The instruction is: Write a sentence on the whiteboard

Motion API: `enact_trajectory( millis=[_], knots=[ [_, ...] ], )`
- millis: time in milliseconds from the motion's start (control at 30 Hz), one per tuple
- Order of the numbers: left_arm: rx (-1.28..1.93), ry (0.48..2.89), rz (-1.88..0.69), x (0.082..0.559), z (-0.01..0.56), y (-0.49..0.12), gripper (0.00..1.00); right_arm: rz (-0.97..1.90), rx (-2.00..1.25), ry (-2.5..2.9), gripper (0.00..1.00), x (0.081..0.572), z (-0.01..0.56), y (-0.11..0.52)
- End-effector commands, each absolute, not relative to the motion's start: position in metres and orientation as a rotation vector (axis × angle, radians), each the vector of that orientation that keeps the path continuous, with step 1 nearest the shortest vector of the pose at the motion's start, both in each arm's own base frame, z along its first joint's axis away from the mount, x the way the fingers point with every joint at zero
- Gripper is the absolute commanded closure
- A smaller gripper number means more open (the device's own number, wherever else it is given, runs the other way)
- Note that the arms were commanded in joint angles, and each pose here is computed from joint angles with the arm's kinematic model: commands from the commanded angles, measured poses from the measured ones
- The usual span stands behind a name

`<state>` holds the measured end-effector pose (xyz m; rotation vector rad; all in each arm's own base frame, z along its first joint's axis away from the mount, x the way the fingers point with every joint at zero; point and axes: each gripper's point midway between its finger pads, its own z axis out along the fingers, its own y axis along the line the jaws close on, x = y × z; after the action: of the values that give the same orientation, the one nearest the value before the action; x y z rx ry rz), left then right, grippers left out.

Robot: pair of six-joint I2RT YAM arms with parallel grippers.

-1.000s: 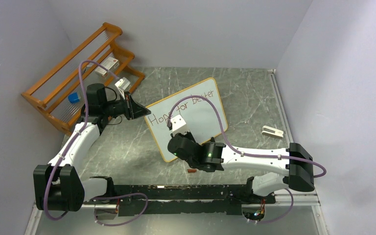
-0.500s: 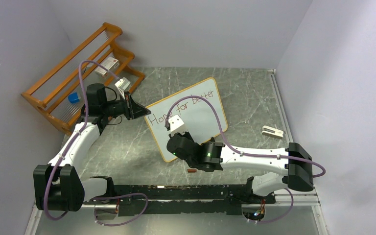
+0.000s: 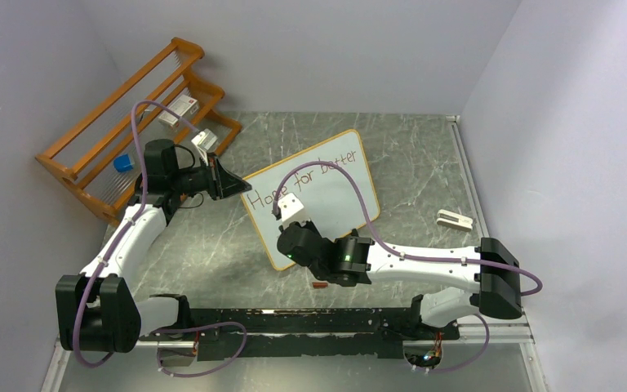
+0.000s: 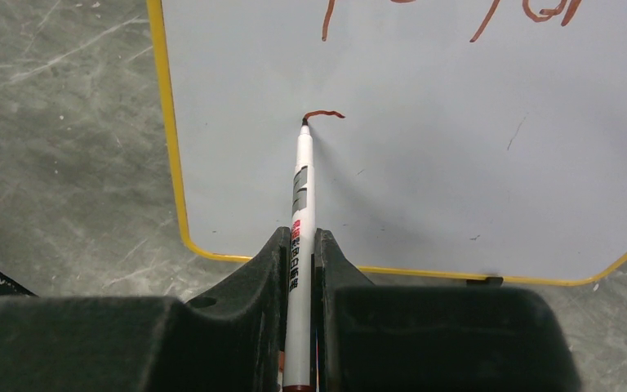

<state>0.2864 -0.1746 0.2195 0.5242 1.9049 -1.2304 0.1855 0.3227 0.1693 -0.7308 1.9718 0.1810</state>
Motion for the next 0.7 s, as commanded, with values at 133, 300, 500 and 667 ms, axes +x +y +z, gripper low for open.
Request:
enact_trajectory(
  millis=[133, 300, 500, 667],
  knots=[
    [0.478, 2.033, -1.172, 0.285, 0.181, -0.17, 0.95, 0.16, -0.769, 1.999, 1.0, 0.181, 0.163, 0.321],
    [0.479, 2.034, -1.173, 0.285, 0.181, -0.171, 0.95, 0.122, -0.768, 2.005, 1.0, 0.182, 0.16, 0.313],
    [0.479, 2.033, -1.172, 0.285, 0.182, -0.171, 0.95, 0.1, -0.753, 1.999, 1.0, 0.184, 0.161, 0.308],
    [0.48, 2.034, -1.172, 0.285, 0.181, -0.171, 0.95, 0.082, -0.719, 1.985, 1.0, 0.188, 0.166, 0.305]
  ],
)
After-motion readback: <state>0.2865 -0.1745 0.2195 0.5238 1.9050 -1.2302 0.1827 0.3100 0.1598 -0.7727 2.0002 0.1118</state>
